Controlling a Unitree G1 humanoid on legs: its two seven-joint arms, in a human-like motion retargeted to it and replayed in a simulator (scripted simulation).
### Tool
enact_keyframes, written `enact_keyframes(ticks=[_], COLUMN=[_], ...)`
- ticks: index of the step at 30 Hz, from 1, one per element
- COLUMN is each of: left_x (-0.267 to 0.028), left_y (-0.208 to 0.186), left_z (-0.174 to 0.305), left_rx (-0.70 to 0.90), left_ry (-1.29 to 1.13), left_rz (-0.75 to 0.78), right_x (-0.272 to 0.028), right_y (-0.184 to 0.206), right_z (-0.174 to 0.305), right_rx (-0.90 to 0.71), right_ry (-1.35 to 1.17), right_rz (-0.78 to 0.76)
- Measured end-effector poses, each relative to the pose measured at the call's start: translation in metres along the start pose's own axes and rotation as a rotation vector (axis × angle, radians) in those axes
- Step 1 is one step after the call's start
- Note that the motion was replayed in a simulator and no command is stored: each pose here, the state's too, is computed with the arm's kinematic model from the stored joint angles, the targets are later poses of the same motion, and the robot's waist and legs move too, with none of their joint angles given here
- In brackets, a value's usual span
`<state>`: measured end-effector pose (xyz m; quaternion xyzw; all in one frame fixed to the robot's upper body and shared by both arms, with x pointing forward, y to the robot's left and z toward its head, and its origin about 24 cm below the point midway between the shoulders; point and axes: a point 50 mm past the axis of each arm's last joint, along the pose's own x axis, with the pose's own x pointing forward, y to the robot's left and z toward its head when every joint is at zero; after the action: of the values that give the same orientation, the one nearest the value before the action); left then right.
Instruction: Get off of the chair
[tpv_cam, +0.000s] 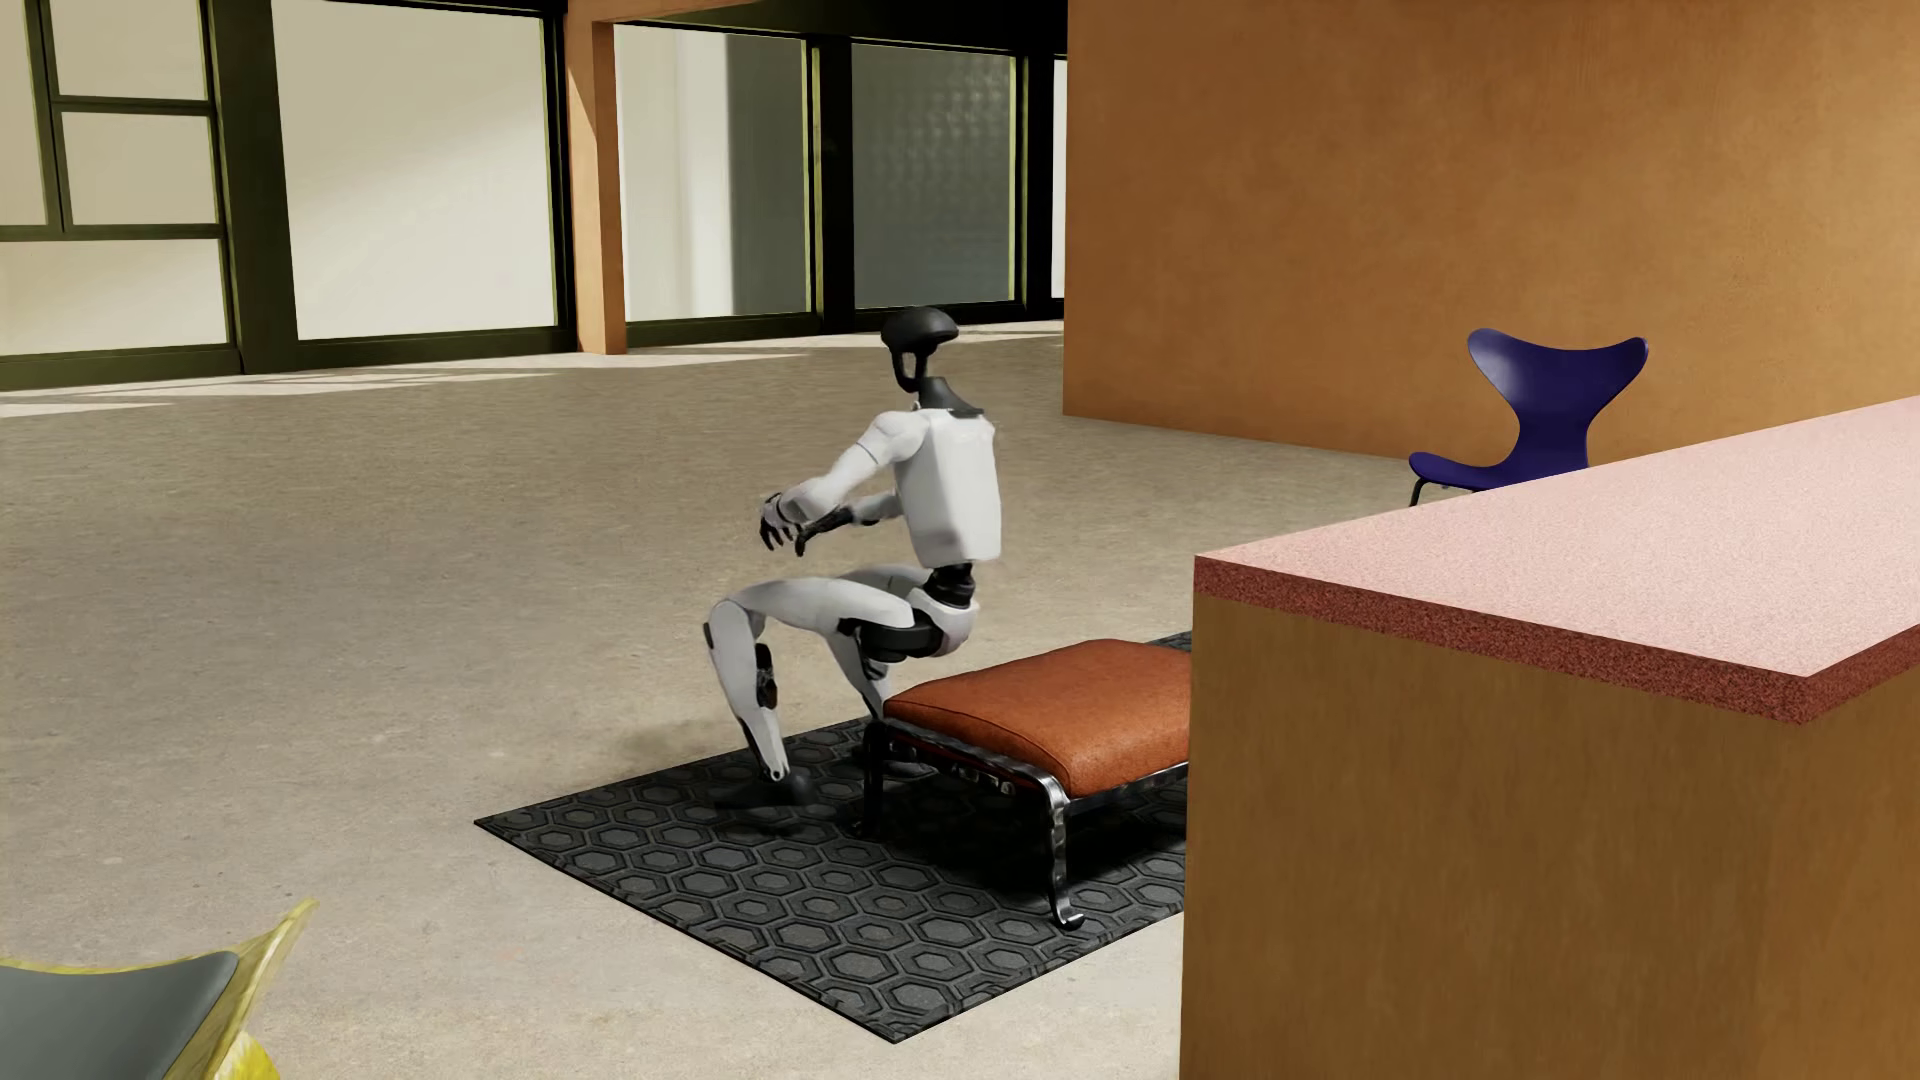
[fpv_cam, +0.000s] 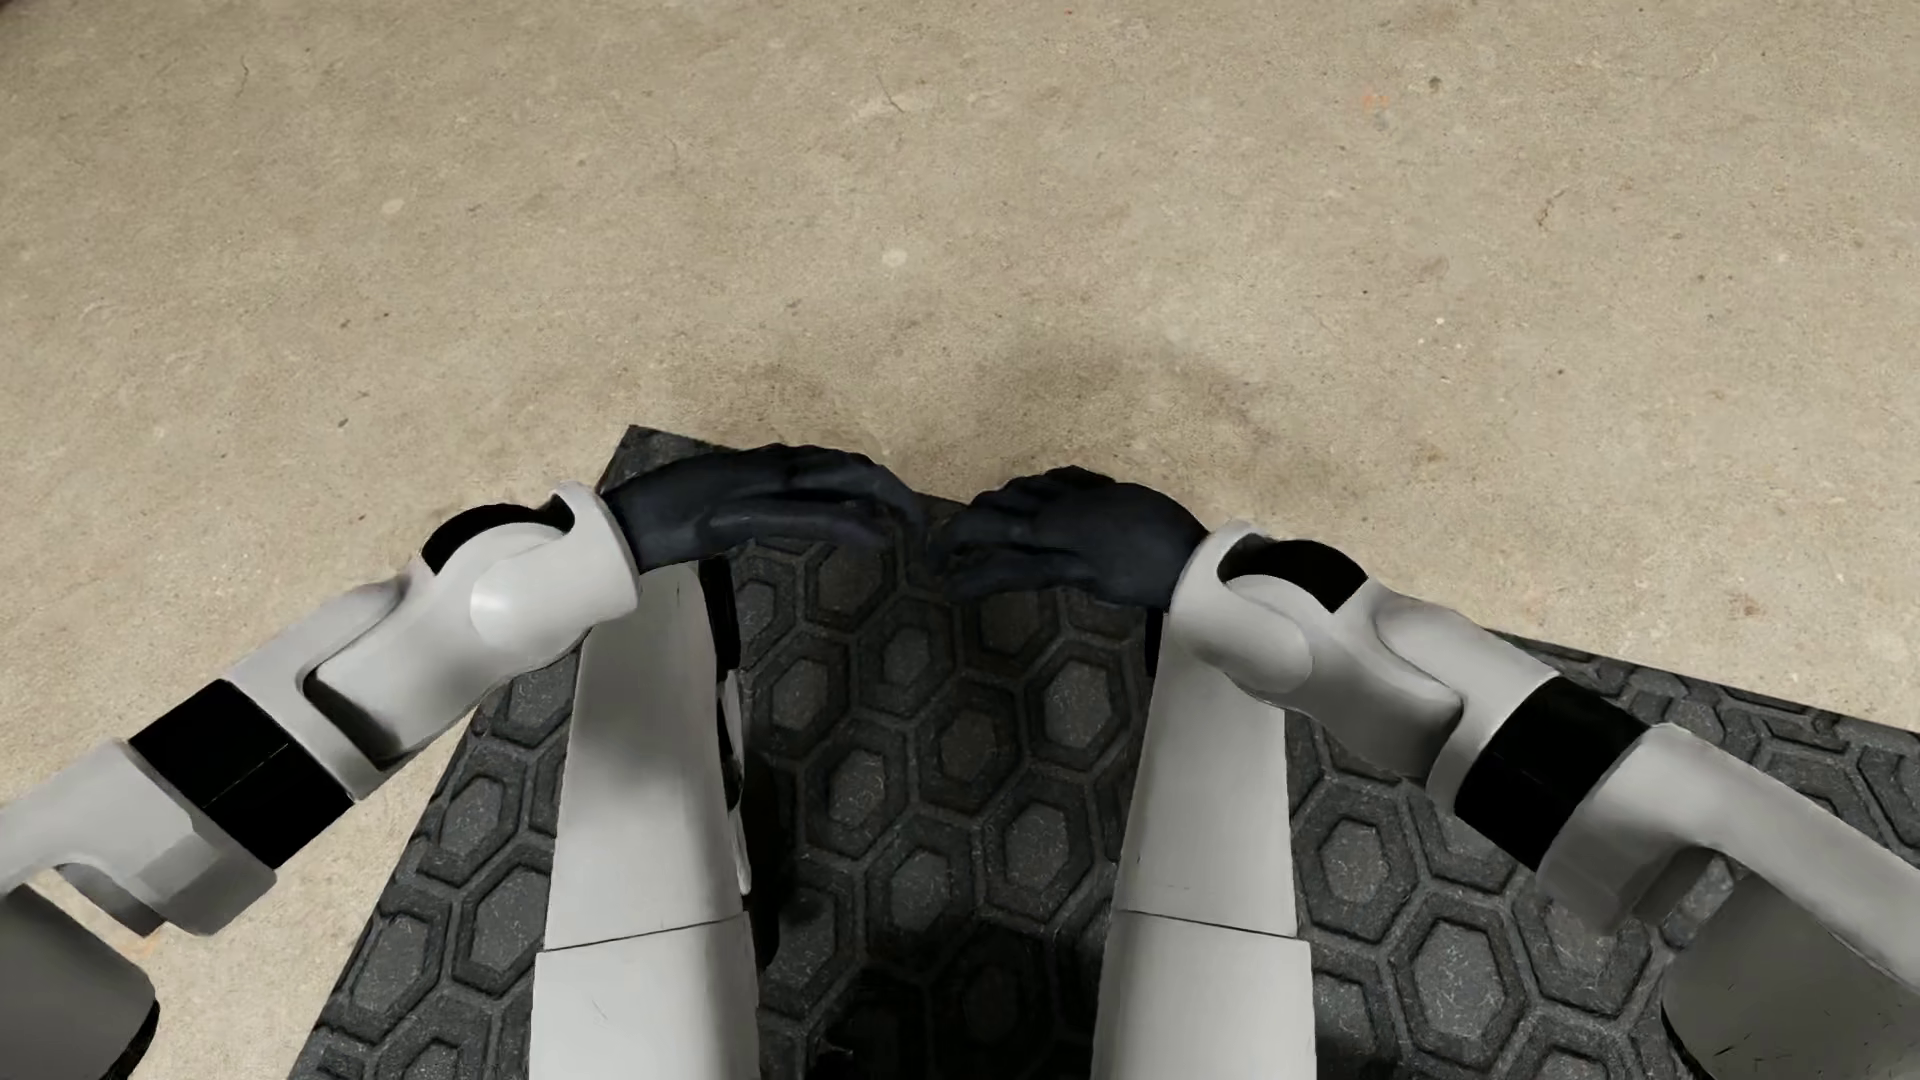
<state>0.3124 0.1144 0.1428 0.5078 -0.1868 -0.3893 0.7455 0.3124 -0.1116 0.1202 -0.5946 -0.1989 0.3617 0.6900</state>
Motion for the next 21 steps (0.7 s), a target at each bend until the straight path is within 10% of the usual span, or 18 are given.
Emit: enact_keyframes(ticks=[13, 21], left_x=[-0.015, 0.036], left_y=[0.08, 0.006], left_z=[0.085, -0.012], left_rx=[0.215, 0.076], left_ry=[-0.431, 0.042], left_rz=[0.419, 0.115], right_x=[-0.01, 0.037], right_y=[-0.068, 0.018], right_z=[0.053, -0.013], right_rx=[-0.218, -0.055], right_ry=[-0.361, 0.041], right_rz=[-0.406, -0.043])
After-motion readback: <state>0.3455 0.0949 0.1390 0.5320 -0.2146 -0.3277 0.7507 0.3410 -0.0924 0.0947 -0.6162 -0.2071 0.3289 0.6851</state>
